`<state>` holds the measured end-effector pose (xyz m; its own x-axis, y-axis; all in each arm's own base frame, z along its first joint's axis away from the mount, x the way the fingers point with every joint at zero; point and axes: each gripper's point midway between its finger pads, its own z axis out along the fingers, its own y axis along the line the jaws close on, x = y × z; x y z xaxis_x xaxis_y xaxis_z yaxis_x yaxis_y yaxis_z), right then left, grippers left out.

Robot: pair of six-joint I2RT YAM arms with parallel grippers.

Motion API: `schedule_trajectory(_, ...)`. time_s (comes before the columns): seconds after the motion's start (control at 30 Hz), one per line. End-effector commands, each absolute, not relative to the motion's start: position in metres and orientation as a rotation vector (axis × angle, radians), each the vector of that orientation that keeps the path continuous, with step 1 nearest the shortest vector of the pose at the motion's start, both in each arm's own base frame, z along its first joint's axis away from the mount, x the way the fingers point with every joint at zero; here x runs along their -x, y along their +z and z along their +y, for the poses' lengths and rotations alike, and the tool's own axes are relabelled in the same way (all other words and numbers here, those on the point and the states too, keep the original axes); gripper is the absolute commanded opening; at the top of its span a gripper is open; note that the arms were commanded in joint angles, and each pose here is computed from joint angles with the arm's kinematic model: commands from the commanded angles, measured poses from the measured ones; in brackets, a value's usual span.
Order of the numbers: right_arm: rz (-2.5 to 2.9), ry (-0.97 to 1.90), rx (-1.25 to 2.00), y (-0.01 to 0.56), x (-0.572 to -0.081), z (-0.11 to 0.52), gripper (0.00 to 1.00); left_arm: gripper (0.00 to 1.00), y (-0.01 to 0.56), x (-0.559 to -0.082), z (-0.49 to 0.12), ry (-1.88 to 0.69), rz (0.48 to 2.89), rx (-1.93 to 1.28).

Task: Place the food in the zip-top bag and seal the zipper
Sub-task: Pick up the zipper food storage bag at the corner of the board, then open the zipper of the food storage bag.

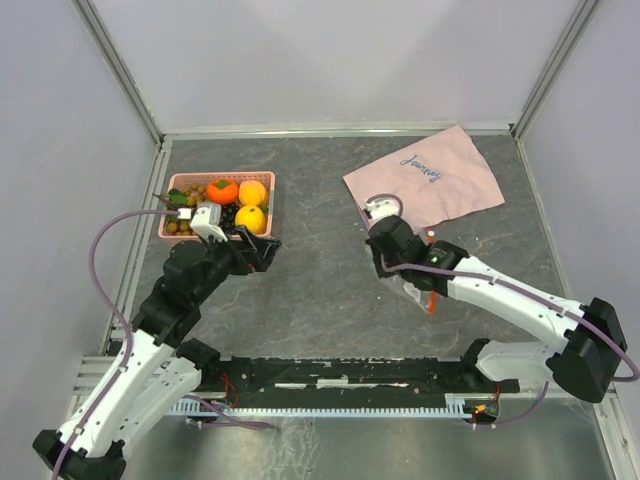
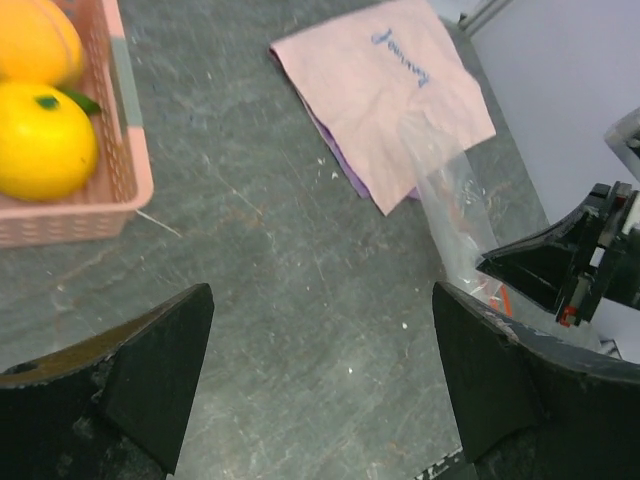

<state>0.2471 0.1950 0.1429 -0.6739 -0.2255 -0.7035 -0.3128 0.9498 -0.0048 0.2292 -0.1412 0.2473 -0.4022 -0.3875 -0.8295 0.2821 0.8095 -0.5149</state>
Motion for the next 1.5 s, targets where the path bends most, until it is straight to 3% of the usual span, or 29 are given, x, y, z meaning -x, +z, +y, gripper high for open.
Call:
schedule_trajectory(0.0, 2.164, 0.252, 0.517, 0.171, -0.246, 0.254, 0.02, 0.95, 0.242, -0.231, -0.168, -0.905, 1.876, 0.115)
schedule_trajectory(0.5, 2.016, 0.448, 0.875, 0.151, -0.188, 0.37, 0.02, 0.93, 0.173, -0.235, -0.2, -1.072, 2.037, 0.181)
schedule_trajectory(1.23, 1.978, 0.518, 0.91, 0.134, -0.184, 0.399, 0.03, 0.73, 0.112, -0.246, -0.224, -1.053, 2.183, 0.176)
schedule_trajectory(1.33, 1.973, 0.511, 0.909, 0.133, -0.186, 0.401, 0.05, 0.65, 0.11, -0.246, -0.23, -1.068, 2.187, 0.163)
schedule_trajectory(1.47, 1.975, 0.488, 0.909, 0.129, -0.19, 0.4, 0.09, 0.44, 0.109, -0.246, -0.233, -1.078, 2.177, 0.146)
